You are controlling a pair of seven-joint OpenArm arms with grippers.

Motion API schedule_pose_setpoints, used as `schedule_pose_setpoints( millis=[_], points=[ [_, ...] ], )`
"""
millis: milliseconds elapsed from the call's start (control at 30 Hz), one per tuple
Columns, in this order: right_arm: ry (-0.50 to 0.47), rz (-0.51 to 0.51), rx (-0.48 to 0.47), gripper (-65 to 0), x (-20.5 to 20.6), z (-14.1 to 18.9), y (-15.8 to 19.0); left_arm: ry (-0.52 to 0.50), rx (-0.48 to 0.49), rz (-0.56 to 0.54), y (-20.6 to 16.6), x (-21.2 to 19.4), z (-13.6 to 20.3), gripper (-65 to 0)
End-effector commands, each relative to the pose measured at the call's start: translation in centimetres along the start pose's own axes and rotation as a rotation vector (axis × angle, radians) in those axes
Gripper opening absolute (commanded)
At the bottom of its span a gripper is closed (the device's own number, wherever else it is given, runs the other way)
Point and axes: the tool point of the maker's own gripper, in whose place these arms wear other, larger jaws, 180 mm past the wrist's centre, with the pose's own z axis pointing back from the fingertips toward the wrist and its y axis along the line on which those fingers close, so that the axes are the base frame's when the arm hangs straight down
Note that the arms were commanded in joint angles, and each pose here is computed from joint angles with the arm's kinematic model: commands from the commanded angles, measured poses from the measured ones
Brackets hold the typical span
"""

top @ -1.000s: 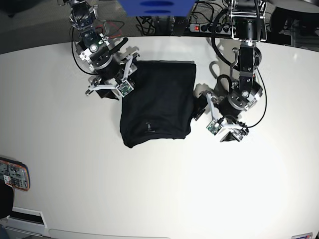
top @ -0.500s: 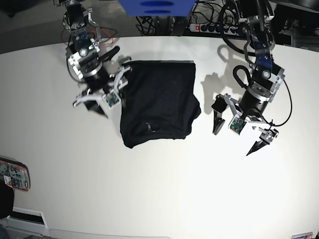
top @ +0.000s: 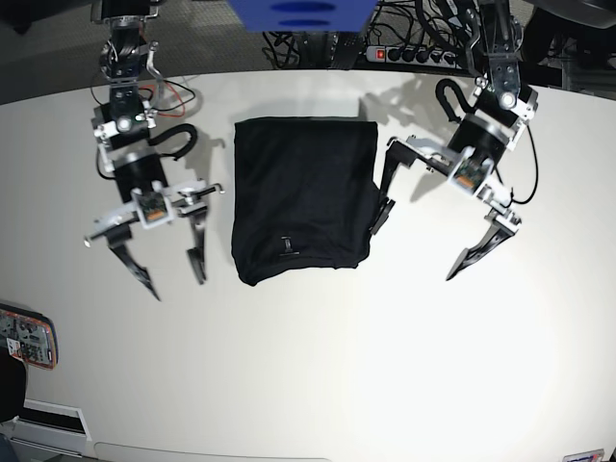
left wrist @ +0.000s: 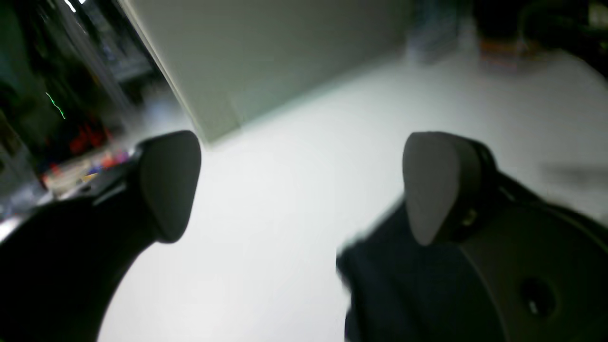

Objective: Fold the T-shirt properly

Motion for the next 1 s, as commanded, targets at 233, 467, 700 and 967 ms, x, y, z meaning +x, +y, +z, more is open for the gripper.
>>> schedule_pose_setpoints(
  millis=[233,467,700,967],
  points=[
    [-0.129,0.04,-0.089,-30.4,0.3,4.5,-3.5,-0.224,0.052,0.13,-0.2,3.0,3.1,0.0],
    [-0.229,0.061,-0.148,-30.4,-0.1,9.2,-5.3,-0.3,0.133,0.236,-0.1,1.2,7.3,0.0],
    [-0.277,0.088,-0.228,-30.4,-1.3,15.1,-7.3,-0.156,0.143,0.295,-1.3,-1.8,10.4,0.0],
    [-0.097,0.043,-0.222,-30.4,-4.4,19.3,-6.3,-0.025,0.135,0.349,-3.2,-3.7,13.4,0.0]
  ],
)
